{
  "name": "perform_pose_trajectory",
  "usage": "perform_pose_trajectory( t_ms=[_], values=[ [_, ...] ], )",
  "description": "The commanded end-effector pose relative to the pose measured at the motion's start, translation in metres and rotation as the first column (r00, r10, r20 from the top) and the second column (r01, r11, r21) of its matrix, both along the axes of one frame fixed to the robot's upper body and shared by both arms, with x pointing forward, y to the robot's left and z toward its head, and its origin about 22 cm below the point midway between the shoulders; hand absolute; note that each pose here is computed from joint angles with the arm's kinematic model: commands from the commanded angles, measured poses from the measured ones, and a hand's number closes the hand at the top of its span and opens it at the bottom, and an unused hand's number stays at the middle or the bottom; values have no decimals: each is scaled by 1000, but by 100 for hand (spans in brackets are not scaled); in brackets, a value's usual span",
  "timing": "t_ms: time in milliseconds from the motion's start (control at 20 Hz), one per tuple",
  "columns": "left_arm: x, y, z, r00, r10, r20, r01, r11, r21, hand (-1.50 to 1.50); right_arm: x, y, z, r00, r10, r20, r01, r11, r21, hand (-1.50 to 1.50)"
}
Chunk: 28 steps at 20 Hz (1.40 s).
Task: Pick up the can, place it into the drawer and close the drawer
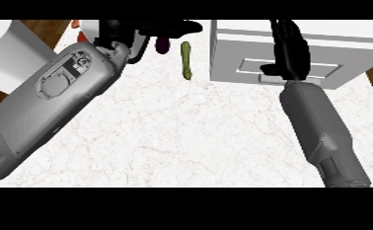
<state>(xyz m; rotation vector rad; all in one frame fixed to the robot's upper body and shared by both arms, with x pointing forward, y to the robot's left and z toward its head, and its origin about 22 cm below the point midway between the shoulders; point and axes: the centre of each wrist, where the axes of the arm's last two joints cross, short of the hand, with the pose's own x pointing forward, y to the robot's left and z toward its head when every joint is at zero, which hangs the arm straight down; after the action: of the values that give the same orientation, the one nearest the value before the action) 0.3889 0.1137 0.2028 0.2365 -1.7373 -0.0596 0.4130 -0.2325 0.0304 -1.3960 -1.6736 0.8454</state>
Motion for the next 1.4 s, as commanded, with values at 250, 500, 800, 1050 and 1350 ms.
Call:
perform_pose_trajectory(
  t_ms=[250, 500, 800, 1050, 1350],
  values=[
    [-17, 23, -14, 1000, -4, 5, 4, 1000, 24, -150, 33, 26, 30, 1000, -12, -1, 12, 1000, 18, -150],
    [-18, 26, -26, 1000, -8, -13, 8, 1000, 10, -150, 41, 25, 47, 1000, -24, 20, 23, 999, 39, -150],
    [-31, 28, -36, 1000, -20, -6, 20, 1000, 10, -150, 47, 27, 58, 999, -29, 14, 28, 998, 60, -150],
    [-35, 34, -53, 999, -20, -26, 20, 1000, 12, -150, 52, 43, 70, 998, 61, 8, -61, 987, 148, -150],
    [-37, 42, -49, 1000, -22, -7, 22, 1000, 19, -150, 50, 56, 67, 986, 139, 87, -161, 919, 361, -150]
  ],
)
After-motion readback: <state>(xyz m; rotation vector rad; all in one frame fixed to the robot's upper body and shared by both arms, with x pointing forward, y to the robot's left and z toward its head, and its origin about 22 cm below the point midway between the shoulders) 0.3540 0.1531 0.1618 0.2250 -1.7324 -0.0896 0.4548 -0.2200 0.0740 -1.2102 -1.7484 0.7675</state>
